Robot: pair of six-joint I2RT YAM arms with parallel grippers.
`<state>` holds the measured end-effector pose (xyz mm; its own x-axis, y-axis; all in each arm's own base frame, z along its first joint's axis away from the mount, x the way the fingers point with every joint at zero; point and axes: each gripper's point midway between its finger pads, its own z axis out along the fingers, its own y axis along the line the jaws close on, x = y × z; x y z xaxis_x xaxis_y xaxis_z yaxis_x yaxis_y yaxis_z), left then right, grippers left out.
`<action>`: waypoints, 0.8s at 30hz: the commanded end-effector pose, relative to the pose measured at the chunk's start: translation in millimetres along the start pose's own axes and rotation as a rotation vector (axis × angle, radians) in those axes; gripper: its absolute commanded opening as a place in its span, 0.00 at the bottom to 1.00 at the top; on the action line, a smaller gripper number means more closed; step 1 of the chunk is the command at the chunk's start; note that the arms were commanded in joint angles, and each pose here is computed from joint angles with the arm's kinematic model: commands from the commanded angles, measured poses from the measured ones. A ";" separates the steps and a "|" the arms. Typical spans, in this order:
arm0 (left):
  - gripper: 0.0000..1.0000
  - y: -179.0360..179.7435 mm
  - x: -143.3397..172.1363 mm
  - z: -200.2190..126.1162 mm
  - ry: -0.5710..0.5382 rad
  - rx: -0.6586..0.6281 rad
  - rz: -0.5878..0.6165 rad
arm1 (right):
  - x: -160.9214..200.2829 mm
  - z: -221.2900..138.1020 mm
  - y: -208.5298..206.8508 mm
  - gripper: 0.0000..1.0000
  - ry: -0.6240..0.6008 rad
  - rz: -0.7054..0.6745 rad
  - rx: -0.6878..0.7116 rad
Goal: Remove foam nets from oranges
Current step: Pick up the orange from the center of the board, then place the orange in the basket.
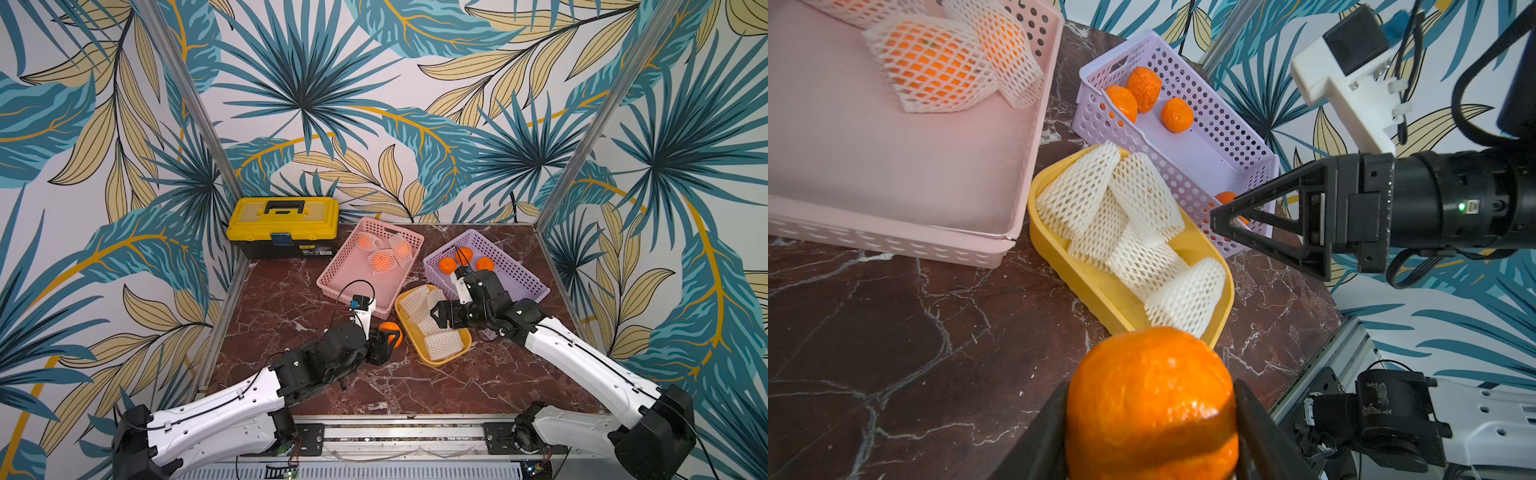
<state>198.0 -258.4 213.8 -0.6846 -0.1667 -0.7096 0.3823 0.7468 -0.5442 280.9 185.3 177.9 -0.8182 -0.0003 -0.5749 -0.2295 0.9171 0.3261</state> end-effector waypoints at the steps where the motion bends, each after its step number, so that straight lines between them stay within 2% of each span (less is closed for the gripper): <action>1: 0.42 -8.9 -14.2 -1.1 -0.045 0.030 -0.026 | -11.5 -12.6 37.3 0.91 -0.068 -0.028 -0.212; 4: 0.42 -6.2 -19.6 2.1 -0.055 0.024 -0.070 | -3.9 -23.3 72.3 0.87 -0.097 -0.074 -0.456; 6: 0.42 -1.7 -24.9 5.4 -0.056 0.013 -0.113 | 0.7 -26.5 86.1 0.86 -0.111 -0.097 -0.564; 11: 0.42 3.3 -33.7 18.0 -0.003 0.028 -0.241 | 19.7 -21.2 96.1 0.84 -0.132 -0.156 -0.693; 17: 0.42 -14.7 -38.5 37.4 0.079 0.078 -0.269 | 5.2 -18.7 88.5 0.84 -0.279 -0.197 -0.643; 20: 0.42 -24.7 -46.6 53.2 0.106 0.084 -0.255 | -9.2 -16.6 70.1 0.84 -0.351 -0.181 -0.513; 24: 0.42 -40.5 -63.1 90.8 0.171 0.077 -0.240 | -22.9 -24.8 29.2 0.84 -0.454 -0.114 -0.286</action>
<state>271.8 -317.1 229.4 -0.8372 -0.2583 -0.4820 0.2046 0.6695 -0.7141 263.7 232.3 220.1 -0.5560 0.0947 -0.8258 -0.5952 0.6481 0.4751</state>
